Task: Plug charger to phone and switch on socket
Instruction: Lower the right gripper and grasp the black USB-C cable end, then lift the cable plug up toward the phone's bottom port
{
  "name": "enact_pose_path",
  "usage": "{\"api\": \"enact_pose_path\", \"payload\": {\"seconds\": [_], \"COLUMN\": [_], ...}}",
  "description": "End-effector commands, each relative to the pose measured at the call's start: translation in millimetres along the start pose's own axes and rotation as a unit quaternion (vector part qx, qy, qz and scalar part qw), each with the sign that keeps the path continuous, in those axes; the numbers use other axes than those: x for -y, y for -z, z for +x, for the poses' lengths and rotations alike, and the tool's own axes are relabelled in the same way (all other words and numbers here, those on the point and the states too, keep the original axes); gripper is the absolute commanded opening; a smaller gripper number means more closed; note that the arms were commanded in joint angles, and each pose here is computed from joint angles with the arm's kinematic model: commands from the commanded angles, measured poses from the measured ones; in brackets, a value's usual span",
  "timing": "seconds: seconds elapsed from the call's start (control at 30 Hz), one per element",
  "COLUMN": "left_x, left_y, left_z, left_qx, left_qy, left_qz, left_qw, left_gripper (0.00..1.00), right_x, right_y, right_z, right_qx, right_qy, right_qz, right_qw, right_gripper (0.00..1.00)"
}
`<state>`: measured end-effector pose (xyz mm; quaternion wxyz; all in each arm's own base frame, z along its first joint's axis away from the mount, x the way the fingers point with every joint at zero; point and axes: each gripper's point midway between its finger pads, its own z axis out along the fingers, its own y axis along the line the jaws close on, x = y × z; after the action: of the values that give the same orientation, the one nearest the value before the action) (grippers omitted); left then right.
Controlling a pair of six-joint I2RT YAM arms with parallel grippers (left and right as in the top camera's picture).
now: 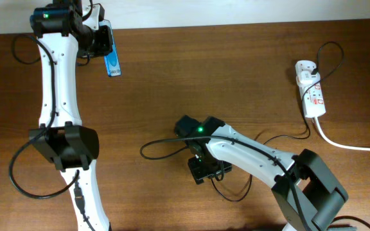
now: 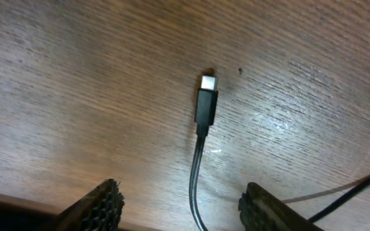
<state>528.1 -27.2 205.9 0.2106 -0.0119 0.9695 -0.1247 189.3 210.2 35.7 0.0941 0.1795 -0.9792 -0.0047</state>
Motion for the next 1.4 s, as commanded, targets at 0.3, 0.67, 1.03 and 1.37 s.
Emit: {"api": "enact_pose_path", "payload": {"seconds": [0.3,0.67,1.03,1.37], "left_x": [0.4,0.4,0.4,0.3], "left_y": [4.2,4.2,4.2,4.2], "left_z": [-2.1,-0.6,-0.8,-0.4], "left_qx": [0.005,0.002,0.003,0.002], "left_qy": [0.002,0.003,0.003,0.003], "left_qz": [0.006,0.006,0.006,0.006], "left_qw": [1.0,1.0,1.0,1.0], "left_gripper": [0.0,0.0,0.0,0.0], "right_x": [14.0,14.6,12.3,20.6], "right_y": [-26.0,-38.4,-38.4,-37.3], "right_z": [-3.3,-2.9,-8.0,-11.7], "right_qx": [0.025,0.013,0.023,0.022], "right_qy": [-0.027,-0.027,-0.011,-0.03], "right_qz": [0.043,0.045,0.041,0.034], "right_qw": [0.998,0.999,0.999,0.999], "right_gripper": [0.52,0.3,0.26,0.15]}}
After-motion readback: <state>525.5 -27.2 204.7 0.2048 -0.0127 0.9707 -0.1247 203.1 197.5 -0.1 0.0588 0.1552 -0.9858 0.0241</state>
